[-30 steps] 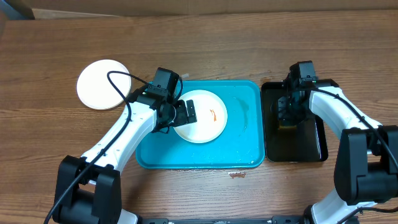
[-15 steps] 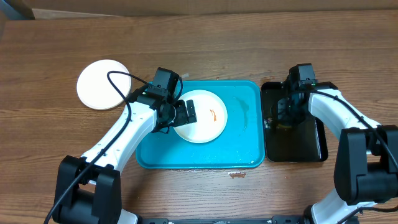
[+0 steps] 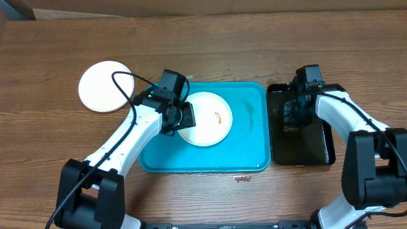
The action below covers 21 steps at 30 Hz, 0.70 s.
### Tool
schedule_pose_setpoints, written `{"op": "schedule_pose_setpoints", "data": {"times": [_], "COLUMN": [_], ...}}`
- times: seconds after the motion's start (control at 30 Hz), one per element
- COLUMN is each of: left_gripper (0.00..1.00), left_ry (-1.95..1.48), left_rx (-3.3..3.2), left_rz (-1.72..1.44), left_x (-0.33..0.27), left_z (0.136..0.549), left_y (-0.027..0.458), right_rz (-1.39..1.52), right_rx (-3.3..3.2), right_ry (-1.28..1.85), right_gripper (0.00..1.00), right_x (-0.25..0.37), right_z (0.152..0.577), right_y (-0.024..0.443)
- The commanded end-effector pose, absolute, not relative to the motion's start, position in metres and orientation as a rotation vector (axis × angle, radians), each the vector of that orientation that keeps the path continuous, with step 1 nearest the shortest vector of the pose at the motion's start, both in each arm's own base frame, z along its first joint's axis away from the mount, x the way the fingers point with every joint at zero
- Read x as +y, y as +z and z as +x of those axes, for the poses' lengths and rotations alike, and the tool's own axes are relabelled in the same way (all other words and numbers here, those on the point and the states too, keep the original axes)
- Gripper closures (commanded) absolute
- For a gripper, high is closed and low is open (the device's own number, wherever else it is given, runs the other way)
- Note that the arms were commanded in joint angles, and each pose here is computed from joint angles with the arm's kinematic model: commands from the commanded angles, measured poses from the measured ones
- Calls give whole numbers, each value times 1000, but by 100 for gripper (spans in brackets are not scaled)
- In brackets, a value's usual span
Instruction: Clean dirty plates on tray and stack at the side
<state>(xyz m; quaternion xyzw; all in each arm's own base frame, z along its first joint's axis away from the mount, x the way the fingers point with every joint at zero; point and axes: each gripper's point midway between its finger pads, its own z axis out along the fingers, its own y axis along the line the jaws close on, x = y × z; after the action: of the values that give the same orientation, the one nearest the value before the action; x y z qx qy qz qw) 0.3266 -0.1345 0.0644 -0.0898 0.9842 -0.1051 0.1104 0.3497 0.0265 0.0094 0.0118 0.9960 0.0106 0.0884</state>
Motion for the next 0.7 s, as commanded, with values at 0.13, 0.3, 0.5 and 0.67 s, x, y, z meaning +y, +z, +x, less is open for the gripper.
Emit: {"op": "schedule_pose_setpoints", "data": {"times": [0.13, 0.3, 0.5, 0.67], "left_gripper": [43, 47, 51, 68], "left_ry": [-144, -114, -77, -61], "left_rx": [2895, 2947, 3019, 3044], "left_rz": [-270, -286, -292, -295], "left_x": [-117, -116, -115, -114], "left_z": [329, 325, 318, 316], "left_y": [51, 33, 9, -2], "right_rz": [40, 40, 40, 40], "right_rx": [2966, 2966, 2966, 2961], "right_ry": [39, 39, 39, 39], "right_gripper": [96, 96, 96, 96], "right_x": [27, 27, 27, 27], "right_z": [348, 348, 348, 349], "right_y": [8, 8, 8, 8]}}
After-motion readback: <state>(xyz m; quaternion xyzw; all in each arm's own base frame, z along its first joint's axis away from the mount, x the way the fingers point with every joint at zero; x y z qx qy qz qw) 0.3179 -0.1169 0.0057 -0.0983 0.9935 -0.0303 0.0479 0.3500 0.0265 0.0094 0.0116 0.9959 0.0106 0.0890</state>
